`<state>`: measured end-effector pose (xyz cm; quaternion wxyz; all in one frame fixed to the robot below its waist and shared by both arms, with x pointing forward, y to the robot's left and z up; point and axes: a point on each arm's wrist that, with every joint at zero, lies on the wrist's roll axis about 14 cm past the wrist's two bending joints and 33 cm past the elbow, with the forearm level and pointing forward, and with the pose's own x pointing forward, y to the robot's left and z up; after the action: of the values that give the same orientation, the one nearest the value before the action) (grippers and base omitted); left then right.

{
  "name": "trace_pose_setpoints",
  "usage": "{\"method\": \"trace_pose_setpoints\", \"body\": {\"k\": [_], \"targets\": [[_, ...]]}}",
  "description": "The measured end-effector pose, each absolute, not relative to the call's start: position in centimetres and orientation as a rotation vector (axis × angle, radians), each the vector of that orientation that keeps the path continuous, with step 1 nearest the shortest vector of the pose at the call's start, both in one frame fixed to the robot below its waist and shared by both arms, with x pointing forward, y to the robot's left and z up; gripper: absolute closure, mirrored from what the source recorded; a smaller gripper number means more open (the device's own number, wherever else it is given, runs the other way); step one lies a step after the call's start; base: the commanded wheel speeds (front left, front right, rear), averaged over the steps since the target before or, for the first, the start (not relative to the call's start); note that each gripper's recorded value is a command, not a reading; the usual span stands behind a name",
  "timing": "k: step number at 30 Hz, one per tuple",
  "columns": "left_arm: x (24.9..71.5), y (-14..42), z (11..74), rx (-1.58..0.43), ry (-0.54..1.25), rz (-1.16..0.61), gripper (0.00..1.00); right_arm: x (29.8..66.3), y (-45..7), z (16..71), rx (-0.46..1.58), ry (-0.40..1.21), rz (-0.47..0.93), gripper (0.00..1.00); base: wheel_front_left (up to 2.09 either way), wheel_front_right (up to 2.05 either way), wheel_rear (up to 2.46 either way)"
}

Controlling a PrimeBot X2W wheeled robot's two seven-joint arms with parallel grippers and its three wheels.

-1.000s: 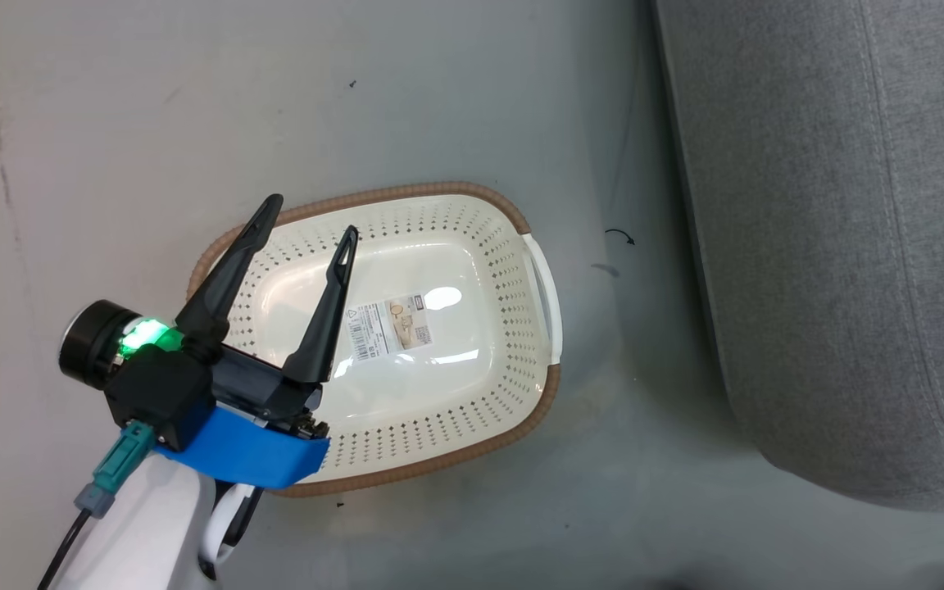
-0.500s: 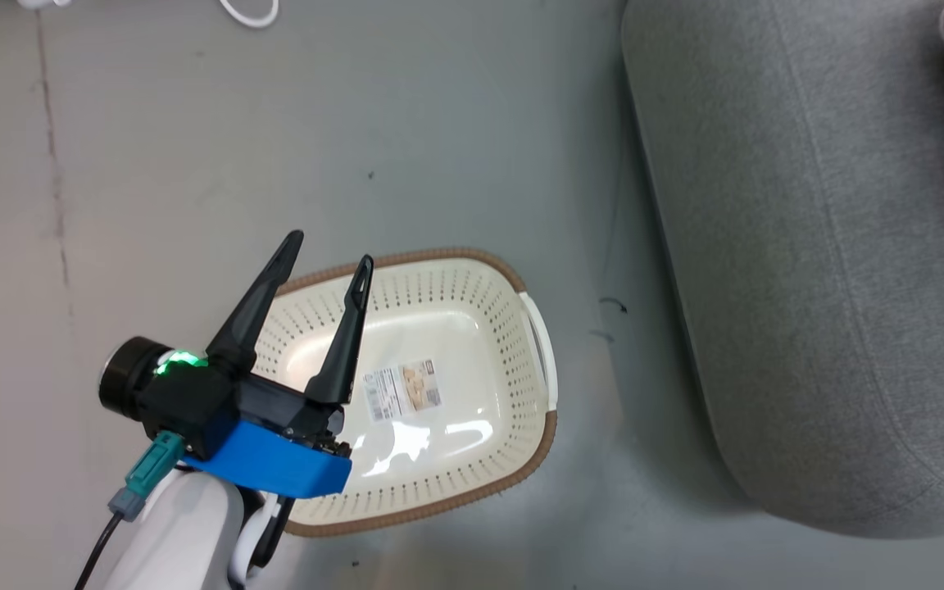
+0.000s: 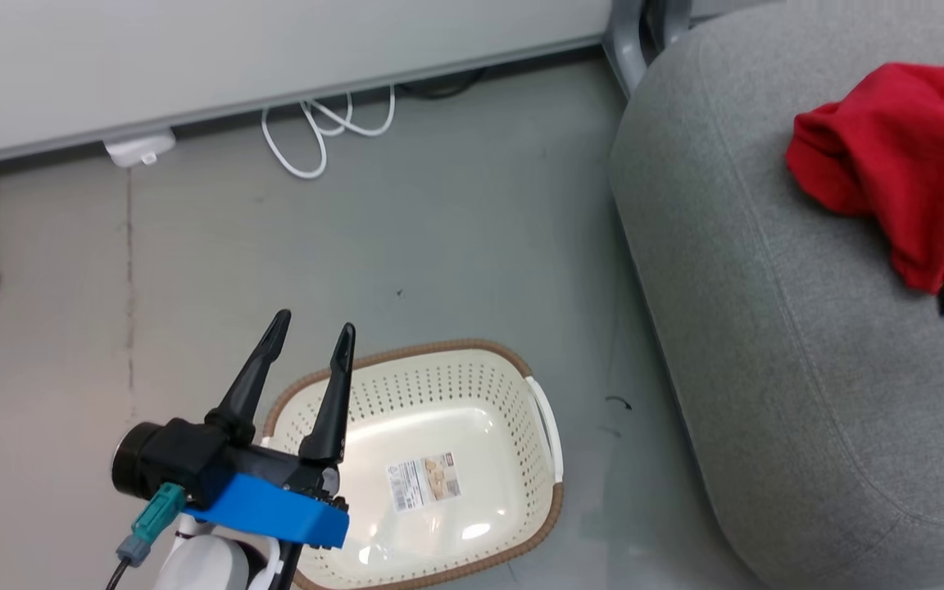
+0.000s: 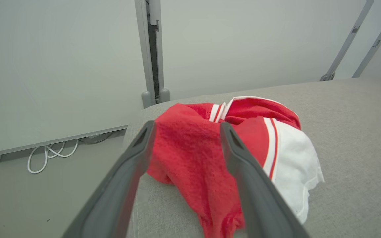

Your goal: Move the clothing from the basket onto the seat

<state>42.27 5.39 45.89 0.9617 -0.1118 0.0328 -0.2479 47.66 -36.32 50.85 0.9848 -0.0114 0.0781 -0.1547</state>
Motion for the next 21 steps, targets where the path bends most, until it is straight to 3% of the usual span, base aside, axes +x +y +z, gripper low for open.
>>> {"method": "trace_pose_setpoints", "body": {"k": [21], "targets": [[37.6, 13.6, 48.0, -0.223, 0.015, -0.223, 0.0, 41.3, -21.5, 52.6, 0.029, -0.017, -0.013, 0.0, 0.0, 0.0, 0.0]]}}
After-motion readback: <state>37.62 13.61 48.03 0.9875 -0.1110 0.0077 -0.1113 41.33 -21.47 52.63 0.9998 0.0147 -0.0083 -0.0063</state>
